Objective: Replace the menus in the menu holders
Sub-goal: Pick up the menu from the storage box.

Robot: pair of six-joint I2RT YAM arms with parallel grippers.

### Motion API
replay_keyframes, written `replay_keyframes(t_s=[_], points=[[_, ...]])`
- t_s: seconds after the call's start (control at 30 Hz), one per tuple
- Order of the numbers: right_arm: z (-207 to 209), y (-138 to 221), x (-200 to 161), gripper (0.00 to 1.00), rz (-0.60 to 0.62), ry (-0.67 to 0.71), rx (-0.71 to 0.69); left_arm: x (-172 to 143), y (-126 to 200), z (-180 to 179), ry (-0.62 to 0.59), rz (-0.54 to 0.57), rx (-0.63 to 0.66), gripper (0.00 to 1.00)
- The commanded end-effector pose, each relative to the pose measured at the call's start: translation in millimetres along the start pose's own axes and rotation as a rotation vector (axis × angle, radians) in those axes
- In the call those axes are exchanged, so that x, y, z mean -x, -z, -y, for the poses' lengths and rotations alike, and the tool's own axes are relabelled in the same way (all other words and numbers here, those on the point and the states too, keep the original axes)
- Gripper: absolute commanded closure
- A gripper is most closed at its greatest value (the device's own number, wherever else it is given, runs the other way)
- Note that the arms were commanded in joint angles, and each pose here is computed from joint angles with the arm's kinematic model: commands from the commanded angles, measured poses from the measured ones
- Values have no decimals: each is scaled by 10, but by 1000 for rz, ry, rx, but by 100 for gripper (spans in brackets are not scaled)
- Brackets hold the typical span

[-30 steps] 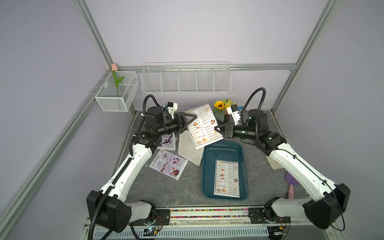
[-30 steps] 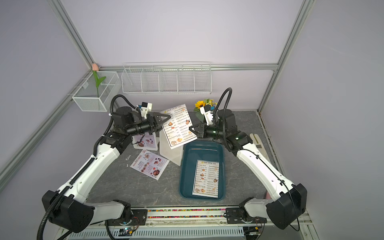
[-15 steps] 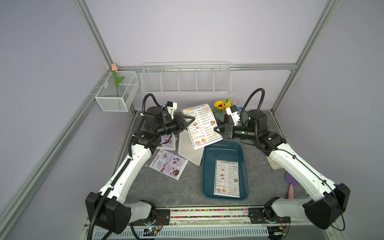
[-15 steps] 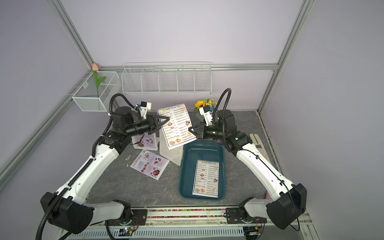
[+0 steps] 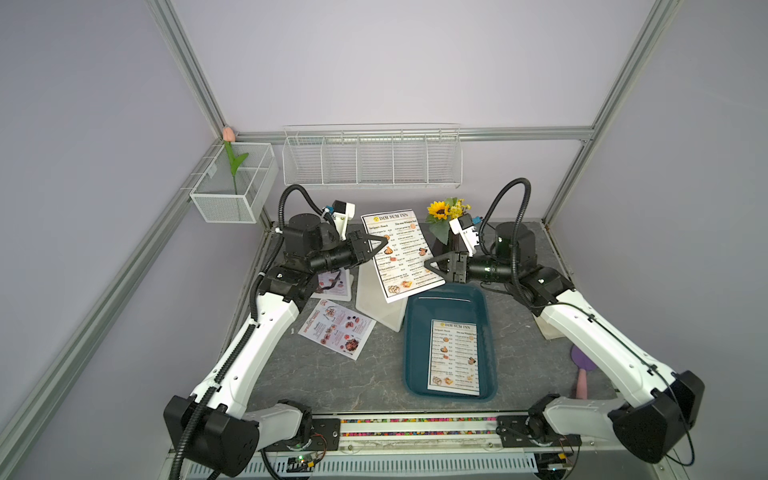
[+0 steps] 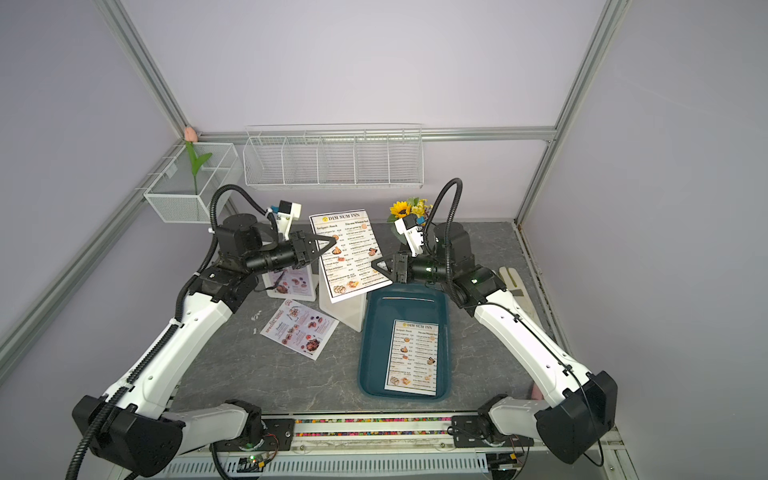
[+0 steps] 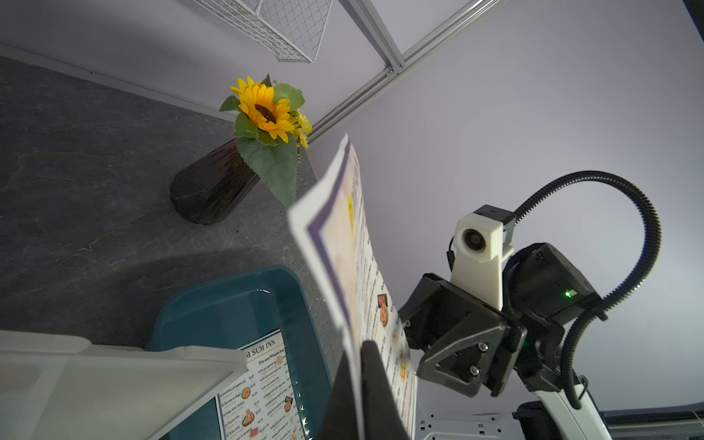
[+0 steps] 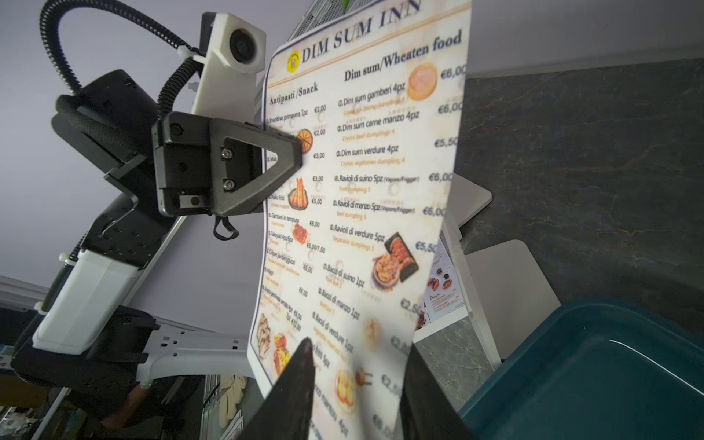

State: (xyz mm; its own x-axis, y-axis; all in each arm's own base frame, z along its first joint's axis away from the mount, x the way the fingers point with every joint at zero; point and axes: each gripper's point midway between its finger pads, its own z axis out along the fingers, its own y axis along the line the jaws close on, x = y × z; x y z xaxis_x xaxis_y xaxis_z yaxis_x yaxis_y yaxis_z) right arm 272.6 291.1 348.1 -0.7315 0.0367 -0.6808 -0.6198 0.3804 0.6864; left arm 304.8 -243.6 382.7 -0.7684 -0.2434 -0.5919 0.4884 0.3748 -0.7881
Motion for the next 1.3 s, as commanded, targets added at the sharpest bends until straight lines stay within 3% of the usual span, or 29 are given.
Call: replay_keyframes(t_s=[0.0,0.4,0.83,0.97,1.13,1.27], points=[[-211,73,-13,54,4,83,75,-50,101,359,-137,-26,-88,100],[-286,77,-85,33,-27,176,160,-167,171,860,-263,-104,-223,100],[-455,245,58,27,33,323,275,-232,118,1045,-307,-159,-216,100],[-563,284,124,34,52,325,333,-249,110,1051,-313,-166,-221,100],[-624,285,149,61,47,297,376,-246,91,1025,-323,-162,-211,100],[-610,288,138,76,40,277,361,-234,80,992,-336,-156,-196,100]])
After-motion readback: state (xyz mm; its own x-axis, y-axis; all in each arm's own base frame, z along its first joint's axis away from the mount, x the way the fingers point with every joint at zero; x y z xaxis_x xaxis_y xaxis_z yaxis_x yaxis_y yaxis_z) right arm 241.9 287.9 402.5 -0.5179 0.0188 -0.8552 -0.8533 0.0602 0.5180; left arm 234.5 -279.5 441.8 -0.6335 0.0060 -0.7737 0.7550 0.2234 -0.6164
